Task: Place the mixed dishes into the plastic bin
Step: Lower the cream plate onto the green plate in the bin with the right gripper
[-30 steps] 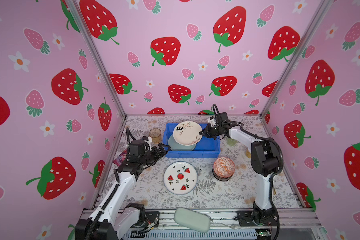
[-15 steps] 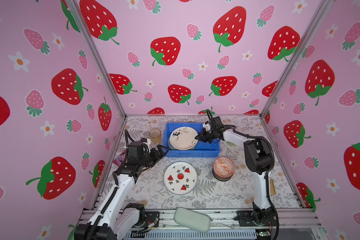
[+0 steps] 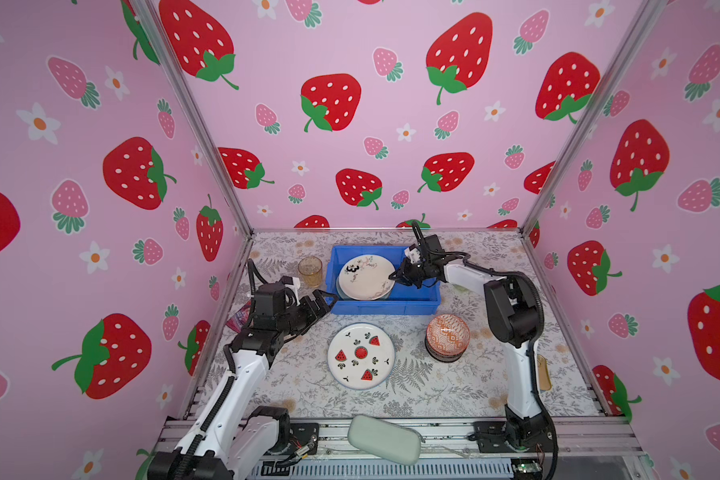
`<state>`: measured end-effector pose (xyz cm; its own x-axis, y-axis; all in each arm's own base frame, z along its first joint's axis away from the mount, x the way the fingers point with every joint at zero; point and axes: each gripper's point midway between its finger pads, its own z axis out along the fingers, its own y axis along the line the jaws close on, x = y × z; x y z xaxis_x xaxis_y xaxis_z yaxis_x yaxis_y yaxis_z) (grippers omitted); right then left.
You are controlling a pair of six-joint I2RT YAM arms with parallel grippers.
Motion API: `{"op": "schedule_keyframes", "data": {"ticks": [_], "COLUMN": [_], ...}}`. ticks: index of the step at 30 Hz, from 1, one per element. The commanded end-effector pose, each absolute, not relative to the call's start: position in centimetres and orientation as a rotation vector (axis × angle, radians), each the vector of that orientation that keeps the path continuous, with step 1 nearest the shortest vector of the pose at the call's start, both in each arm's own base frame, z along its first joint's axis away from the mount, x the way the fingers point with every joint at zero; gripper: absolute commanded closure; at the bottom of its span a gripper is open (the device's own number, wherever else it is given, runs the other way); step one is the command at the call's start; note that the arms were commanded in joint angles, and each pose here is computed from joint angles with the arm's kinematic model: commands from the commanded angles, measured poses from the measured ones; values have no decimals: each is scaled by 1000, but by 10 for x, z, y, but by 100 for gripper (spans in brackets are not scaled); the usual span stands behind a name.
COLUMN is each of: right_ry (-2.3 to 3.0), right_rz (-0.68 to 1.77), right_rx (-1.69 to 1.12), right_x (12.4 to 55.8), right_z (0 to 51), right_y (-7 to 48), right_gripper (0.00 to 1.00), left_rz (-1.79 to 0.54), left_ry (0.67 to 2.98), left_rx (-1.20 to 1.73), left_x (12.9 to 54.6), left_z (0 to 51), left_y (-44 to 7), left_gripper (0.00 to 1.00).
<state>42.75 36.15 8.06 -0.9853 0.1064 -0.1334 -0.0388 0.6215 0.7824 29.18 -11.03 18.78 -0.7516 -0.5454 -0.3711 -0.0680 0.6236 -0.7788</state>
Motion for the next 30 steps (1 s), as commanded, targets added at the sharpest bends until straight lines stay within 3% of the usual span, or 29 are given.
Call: {"op": "schedule_keyframes", "data": {"ticks": [1,11,20,30], "right_ry": [2592,2603,2611,2625], "right_rz": [1395,1399,1400,1375], "right_rx": [8,7,5,-5], "right_x": [434,431,430,429], "right_z": [100,95,91,88], "right_y": [377,382,384,385], "right_gripper": [100,98,82,76], "left_rz": [-1045,-1046,-1048,-1051], "left_ry": [2260,2257,2256,2256], "left_rx": [-478,-480,-483,-487], "left_x": [288,287,287,286], "left_z": [182,182,182,181], "left_y": [-109,-108,-108,-106], "left_gripper": [1,1,1,1]}}
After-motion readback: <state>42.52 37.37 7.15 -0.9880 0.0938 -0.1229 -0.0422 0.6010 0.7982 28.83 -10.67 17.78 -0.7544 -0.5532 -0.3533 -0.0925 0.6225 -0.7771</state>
